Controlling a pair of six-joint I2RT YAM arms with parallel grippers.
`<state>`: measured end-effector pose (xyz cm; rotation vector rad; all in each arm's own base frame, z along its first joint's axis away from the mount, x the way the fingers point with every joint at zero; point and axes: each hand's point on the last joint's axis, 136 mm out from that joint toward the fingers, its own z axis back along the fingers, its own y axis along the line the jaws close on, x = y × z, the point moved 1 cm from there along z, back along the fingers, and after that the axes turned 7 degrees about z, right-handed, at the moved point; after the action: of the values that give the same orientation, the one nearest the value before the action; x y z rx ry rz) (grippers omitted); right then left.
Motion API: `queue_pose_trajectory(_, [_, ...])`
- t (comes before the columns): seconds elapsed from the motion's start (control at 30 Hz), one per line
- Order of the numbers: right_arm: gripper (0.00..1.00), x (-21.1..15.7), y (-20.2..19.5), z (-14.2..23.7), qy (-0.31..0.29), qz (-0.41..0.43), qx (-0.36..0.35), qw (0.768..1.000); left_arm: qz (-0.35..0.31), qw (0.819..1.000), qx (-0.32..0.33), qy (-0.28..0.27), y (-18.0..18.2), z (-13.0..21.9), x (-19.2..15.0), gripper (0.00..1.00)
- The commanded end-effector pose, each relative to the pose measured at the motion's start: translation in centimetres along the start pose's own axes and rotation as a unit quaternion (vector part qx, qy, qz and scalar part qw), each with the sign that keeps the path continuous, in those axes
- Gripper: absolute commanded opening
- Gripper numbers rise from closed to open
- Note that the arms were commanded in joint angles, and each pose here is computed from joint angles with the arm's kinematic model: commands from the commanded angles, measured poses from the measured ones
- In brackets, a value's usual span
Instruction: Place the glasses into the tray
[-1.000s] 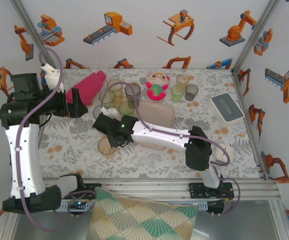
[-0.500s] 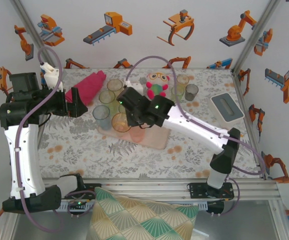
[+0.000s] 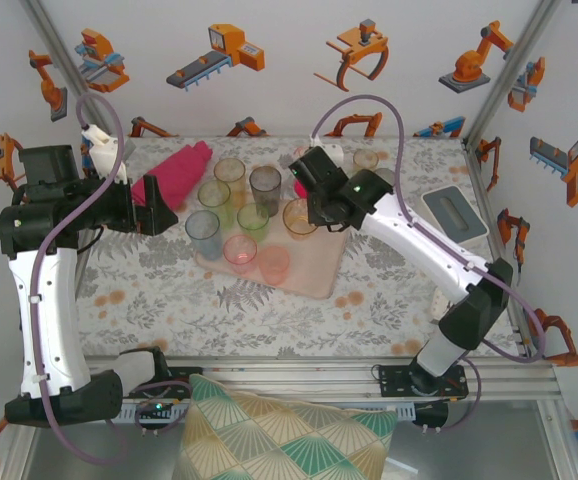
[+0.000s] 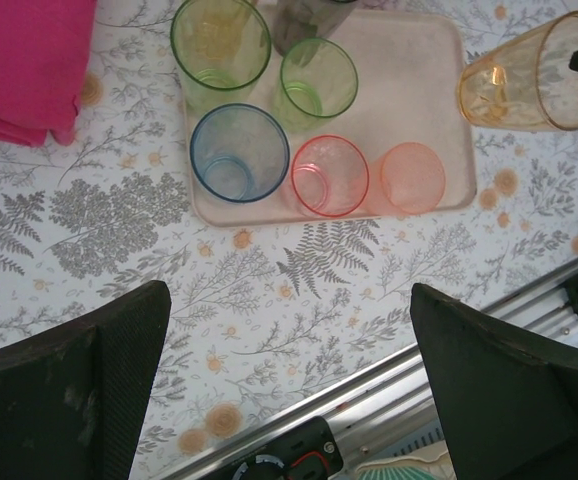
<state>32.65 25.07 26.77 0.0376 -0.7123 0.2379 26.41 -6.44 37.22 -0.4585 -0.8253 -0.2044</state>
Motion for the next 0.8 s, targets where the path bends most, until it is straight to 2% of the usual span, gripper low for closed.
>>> queue_pose_trajectory(0.0, [0.09,0.4,-1.6,-0.7,-0.010,0.001,-0.015,1.000,-0.011,0.999,-0.048,0.004,-1.6,0.2,-0.3,0.97])
queue_pose_trajectory(0.1, [0.09,0.2,-2.2,-2.4,-0.006,-0.010,-0.014,1.000,-0.010,0.998,-0.067,0.007,-2.2,0.3,-0.5,0.97])
queue_pose_trajectory(0.3, [0.09,0.3,-2.3,-5.5,0.000,-0.011,-0.019,1.000,-0.011,0.998,-0.059,0.009,-2.0,0.3,-0.7,0.97])
queue_pose_trajectory(0.77, [0.08,0.2,0.8,-11.1,0.033,0.002,0.006,0.999,-0.008,0.998,-0.058,0.015,-1.7,0.0,-0.9,0.97])
